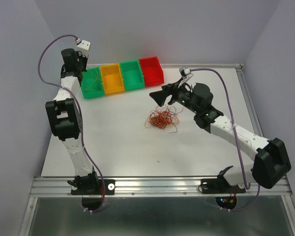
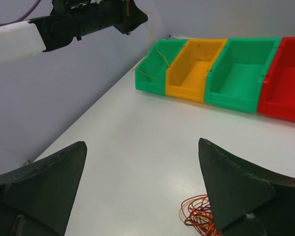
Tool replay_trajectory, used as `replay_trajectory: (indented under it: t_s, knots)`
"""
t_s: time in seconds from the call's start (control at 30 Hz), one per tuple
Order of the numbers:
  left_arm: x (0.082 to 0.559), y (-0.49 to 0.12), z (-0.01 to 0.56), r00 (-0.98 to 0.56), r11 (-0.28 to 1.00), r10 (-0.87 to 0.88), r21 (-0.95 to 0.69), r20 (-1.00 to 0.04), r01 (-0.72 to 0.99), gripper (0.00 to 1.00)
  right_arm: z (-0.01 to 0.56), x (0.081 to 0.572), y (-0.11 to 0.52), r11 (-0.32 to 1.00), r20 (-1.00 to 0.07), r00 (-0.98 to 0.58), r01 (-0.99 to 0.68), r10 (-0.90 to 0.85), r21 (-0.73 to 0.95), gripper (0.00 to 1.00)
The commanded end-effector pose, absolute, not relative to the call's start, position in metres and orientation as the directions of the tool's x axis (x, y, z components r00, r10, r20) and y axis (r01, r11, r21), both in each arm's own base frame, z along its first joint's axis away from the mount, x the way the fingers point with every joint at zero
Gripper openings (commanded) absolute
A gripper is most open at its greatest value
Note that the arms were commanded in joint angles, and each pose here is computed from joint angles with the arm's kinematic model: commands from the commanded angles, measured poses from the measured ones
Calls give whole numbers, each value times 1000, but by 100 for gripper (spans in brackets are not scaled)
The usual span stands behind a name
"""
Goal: Untangle the cables
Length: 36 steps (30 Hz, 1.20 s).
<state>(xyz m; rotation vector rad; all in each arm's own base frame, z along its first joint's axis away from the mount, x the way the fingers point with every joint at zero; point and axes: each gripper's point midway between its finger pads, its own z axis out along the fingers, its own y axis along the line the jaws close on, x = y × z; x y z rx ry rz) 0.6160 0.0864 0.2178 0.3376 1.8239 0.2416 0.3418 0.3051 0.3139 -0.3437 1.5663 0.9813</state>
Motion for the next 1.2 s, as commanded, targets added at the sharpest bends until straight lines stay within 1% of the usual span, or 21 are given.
replay_trajectory:
  t_s: [0.0, 0.17, 0.2, 0.27, 0.33, 0.53, 0.63, 0.73, 0.97, 1.0, 1.03, 1.1, 1.13, 1.17]
  knots:
    - [617, 105, 244, -203, 923, 380, 385, -903, 14, 0, 332, 337, 306, 591, -921, -220, -713, 323, 377, 100]
    - [619, 120, 218, -284, 906, 393, 422, -875, -44, 0, 334, 337, 305, 591, -921, -216, -713, 326, 376, 100]
    - [622, 123, 205, -311, 902, 396, 429, -864, -44, 0, 333, 337, 305, 591, -920, -218, -712, 326, 378, 100]
    - [627, 134, 205, -339, 890, 398, 449, -852, -83, 0, 332, 338, 306, 591, -920, -221, -712, 324, 379, 100]
    - [632, 137, 188, -371, 884, 405, 461, -836, -74, 0, 332, 338, 305, 592, -919, -221, -710, 325, 380, 100]
    - [643, 130, 160, -401, 882, 424, 471, -812, -22, 0, 332, 339, 305, 595, -919, -221, -708, 326, 381, 100]
    - [647, 128, 149, -419, 876, 429, 482, -800, -23, 0, 330, 339, 305, 596, -919, -225, -706, 323, 382, 100]
    - [652, 130, 150, -417, 877, 422, 479, -805, -35, 0, 329, 339, 306, 595, -920, -224, -708, 322, 381, 100]
    - [653, 124, 184, -369, 881, 431, 473, -824, -28, 1, 330, 339, 306, 596, -920, -223, -707, 323, 380, 100]
    - [653, 120, 185, -367, 880, 435, 475, -822, -19, 6, 330, 339, 306, 595, -920, -224, -708, 322, 381, 100]
    - [652, 119, 189, -364, 878, 440, 479, -821, -19, 17, 330, 339, 306, 595, -919, -224, -708, 323, 382, 100]
    - [650, 118, 192, -364, 876, 445, 482, -818, -14, 27, 332, 339, 305, 594, -919, -222, -709, 325, 381, 100]
    - [649, 118, 194, -363, 876, 445, 482, -819, -15, 33, 332, 338, 305, 594, -919, -221, -709, 326, 381, 100]
    - [649, 119, 196, -364, 876, 444, 482, -819, -16, 34, 332, 338, 306, 593, -919, -222, -710, 325, 381, 100]
